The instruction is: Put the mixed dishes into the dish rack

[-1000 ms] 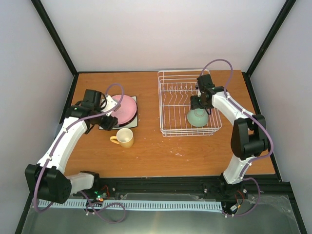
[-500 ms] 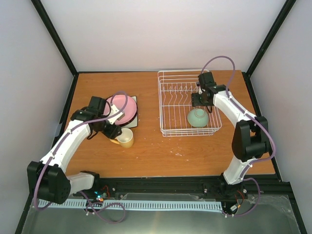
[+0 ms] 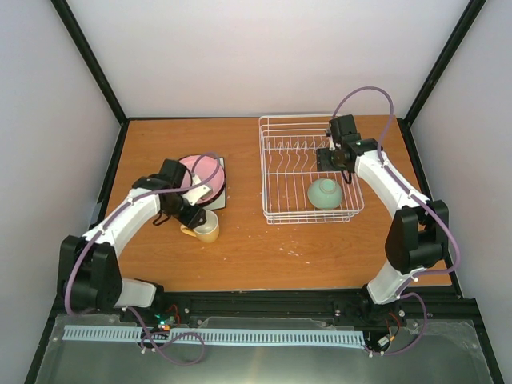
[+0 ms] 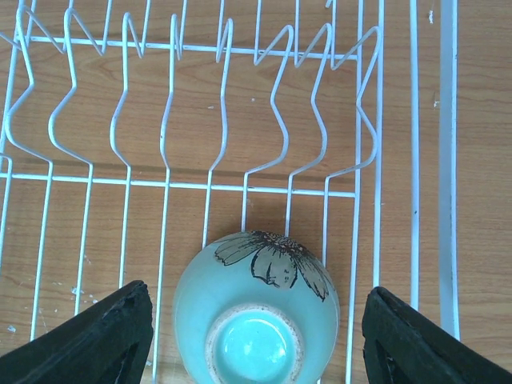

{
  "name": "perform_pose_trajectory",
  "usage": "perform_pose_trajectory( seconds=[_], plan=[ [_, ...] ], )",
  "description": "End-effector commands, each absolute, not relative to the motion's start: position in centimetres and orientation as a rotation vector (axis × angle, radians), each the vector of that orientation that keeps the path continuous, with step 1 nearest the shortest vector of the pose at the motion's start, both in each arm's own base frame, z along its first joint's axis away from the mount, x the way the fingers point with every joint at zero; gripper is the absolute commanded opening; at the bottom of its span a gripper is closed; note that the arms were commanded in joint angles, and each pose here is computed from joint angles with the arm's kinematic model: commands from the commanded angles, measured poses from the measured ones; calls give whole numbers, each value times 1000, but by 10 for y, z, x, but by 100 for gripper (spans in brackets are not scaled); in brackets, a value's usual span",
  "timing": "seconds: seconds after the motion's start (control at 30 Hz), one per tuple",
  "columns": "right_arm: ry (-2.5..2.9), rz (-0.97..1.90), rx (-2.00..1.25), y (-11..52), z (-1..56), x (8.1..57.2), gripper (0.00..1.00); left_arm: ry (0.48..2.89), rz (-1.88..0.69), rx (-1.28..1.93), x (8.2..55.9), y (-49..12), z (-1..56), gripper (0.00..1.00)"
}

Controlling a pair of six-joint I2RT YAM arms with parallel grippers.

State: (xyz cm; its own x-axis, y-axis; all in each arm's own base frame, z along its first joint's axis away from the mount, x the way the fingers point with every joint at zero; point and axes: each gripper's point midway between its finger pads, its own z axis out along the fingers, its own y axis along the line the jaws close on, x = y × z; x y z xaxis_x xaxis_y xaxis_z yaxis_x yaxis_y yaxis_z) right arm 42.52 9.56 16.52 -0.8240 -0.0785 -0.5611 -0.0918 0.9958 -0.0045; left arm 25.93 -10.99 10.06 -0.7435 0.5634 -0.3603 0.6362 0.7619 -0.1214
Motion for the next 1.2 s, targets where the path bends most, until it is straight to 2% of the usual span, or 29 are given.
perform_pose_trajectory(
  seconds=[0.0, 0.07, 0.13, 0.33, 0.5, 0.6, 0.83, 0.97, 1.17],
  plan=[
    [2508, 24, -121, 94, 178, 424, 71, 2617, -330, 916, 279, -118, 104, 52],
    [2513, 29, -119, 94, 177, 424, 71, 2613, -332, 914, 286, -120, 104, 49],
    [2516, 33, -121, 94, 175, 424, 71, 2613, -347, 911, 290, -123, 103, 40],
    [2527, 42, -125, 95, 171, 423, 71, 2623, -379, 913, 298, -131, 103, 1],
    [2533, 77, -130, 99, 170, 422, 70, 2606, -446, 880, 305, -140, 125, 1],
    [2515, 126, -126, 105, 177, 424, 70, 2532, -513, 839, 319, -154, 161, 1],
    [2310, 477, -177, 150, 246, 439, 70, 2066, -692, 657, 381, -193, 331, 1],
    [2110, 865, -339, 199, 303, 431, 71, 1858, -985, 488, 404, -210, 388, 1],
    [1861, 1312, -444, 242, 347, 419, 71, 1503, -1504, 371, 416, -214, 435, 0]
  ],
)
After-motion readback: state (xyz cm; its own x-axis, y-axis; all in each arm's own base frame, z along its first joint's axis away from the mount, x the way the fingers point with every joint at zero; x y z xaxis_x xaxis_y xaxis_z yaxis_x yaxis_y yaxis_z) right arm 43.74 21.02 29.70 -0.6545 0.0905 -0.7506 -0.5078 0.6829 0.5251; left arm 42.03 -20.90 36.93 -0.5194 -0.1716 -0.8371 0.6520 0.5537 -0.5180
